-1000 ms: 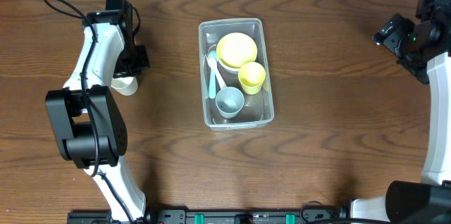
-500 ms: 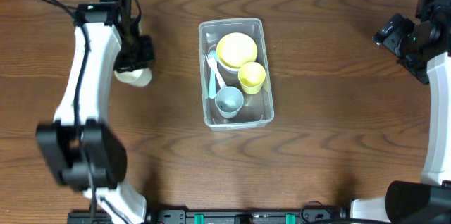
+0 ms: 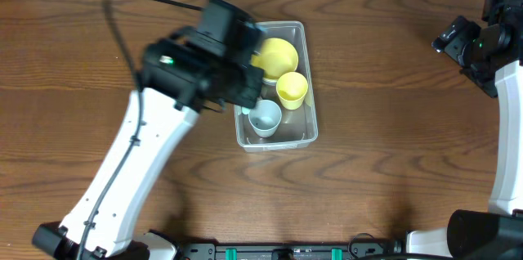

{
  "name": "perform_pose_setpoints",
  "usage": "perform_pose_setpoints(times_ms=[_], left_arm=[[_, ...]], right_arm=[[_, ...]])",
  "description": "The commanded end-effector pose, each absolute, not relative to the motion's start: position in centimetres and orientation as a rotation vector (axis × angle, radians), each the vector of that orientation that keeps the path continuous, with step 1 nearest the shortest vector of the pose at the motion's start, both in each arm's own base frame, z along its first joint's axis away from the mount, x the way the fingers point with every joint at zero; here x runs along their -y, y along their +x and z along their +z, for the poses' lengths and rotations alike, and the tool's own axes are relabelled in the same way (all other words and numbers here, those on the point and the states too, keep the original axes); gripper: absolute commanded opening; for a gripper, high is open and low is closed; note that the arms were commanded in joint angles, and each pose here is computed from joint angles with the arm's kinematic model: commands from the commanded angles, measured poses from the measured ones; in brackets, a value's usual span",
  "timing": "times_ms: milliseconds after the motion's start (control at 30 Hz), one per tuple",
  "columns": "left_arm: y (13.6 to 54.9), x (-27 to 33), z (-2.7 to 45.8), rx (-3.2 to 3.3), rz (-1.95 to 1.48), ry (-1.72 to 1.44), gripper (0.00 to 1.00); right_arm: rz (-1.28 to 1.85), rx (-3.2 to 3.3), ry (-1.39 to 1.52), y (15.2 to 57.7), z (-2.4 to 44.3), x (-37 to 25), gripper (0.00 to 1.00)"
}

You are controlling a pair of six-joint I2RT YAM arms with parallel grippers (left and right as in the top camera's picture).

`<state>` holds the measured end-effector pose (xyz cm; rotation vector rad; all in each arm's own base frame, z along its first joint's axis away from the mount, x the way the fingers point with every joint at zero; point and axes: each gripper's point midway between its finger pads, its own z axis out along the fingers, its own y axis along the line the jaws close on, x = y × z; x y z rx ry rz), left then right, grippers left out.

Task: Pack container
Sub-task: 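Carry the white cup with the left gripper over the container's right corner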

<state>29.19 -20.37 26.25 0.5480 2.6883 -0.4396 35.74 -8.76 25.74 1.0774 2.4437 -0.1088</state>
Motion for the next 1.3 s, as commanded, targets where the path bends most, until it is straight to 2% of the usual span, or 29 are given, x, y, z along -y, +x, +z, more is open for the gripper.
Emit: perform_pose_setpoints(times_ms=[0,367,567,1100,1167,1233,1267], left_arm=[[27.4,22.9,24.7,-2.712,-0.424,0.698,0.06],[25.2,28.3,19.8,-2.757,-0.333,0.950,0.06],[25.6,28.9,17.1,-2.820,-0.293,0.973,0.06],[26.6,30.0,14.2,-2.851,-0.273,0.981,0.06],[26.6,30.0,14.2,-2.852,-0.273,0.981,0.07],[26.7,30.0,14.2,-2.851,-0.273,0.981,0.17],[26.7,30.0,14.2,-2.851,-0.274,0.981,0.17]], right_arm=[[-0.114,-2.439,1.100,35.7,25.5,9.0,0.99],[-0.114,-2.439,1.101,35.7,25.5,9.0,0.99],[-0.114,-2.439,1.101,35.7,25.5,9.0,0.99],[-0.114,-2.438,1.101,35.7,25.5,9.0,0.99],[-0.114,-2.439,1.100,35.7,25.5,9.0,0.99],[-0.114,-2.439,1.100,35.7,25.5,9.0,0.99],[-0.114,-2.439,1.100,35.7,25.5,9.0,0.99]])
